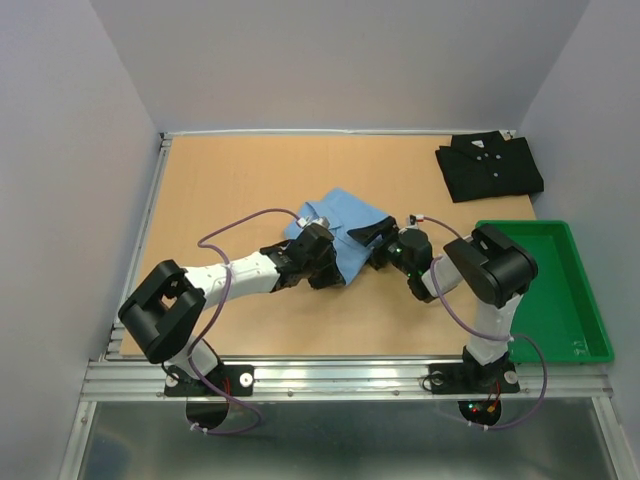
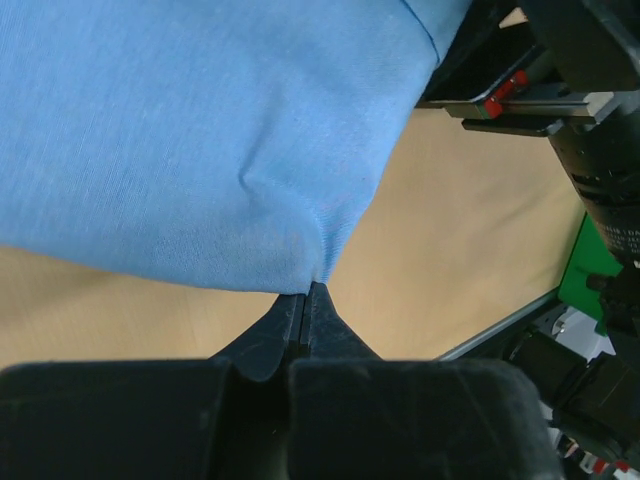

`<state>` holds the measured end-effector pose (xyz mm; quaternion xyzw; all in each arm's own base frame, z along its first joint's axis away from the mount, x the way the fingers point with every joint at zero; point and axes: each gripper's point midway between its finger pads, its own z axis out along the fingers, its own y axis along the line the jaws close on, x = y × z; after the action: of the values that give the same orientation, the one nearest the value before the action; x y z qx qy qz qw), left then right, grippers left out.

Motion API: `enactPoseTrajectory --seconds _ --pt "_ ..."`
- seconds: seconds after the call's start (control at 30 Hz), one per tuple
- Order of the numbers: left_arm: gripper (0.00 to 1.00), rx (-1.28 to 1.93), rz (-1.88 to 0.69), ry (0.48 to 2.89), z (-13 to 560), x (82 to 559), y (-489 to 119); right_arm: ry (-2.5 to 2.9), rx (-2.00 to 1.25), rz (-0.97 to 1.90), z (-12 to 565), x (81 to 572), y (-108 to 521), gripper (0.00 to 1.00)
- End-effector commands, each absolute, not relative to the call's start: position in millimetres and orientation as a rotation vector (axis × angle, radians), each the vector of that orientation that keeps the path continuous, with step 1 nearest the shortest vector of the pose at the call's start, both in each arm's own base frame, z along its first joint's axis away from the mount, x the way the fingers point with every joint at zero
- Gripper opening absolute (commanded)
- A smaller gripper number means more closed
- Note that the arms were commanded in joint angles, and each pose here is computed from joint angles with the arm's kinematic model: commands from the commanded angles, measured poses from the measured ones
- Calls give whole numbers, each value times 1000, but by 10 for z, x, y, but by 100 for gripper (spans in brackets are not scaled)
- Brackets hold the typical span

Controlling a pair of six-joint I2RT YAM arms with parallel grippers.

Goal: Fold and stack the long sleeve shirts
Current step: Neatly place the folded shirt to the corner

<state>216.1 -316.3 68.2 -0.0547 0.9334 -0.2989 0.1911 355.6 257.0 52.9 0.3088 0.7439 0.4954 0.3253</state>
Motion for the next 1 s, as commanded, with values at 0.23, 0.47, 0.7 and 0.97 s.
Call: enactPoseTrajectory --seconds 0.23,0.47,0.7,0.97 --pt "0 24 -875 2560 1070 2181 -3206 2133 538 1325 224 3350 2830 58" --pt "6 -7 -849 2547 1091 2172 -3078 2062 414 1310 453 3464 2867 5" --pt "58 -150 -814 2491 1168 2311 -2680 1957 325 1234 710 3680 2722 1" --pt "82 -373 -656 2314 1363 2758 -1602 1785 246 1067 1189 4130 2296 1"
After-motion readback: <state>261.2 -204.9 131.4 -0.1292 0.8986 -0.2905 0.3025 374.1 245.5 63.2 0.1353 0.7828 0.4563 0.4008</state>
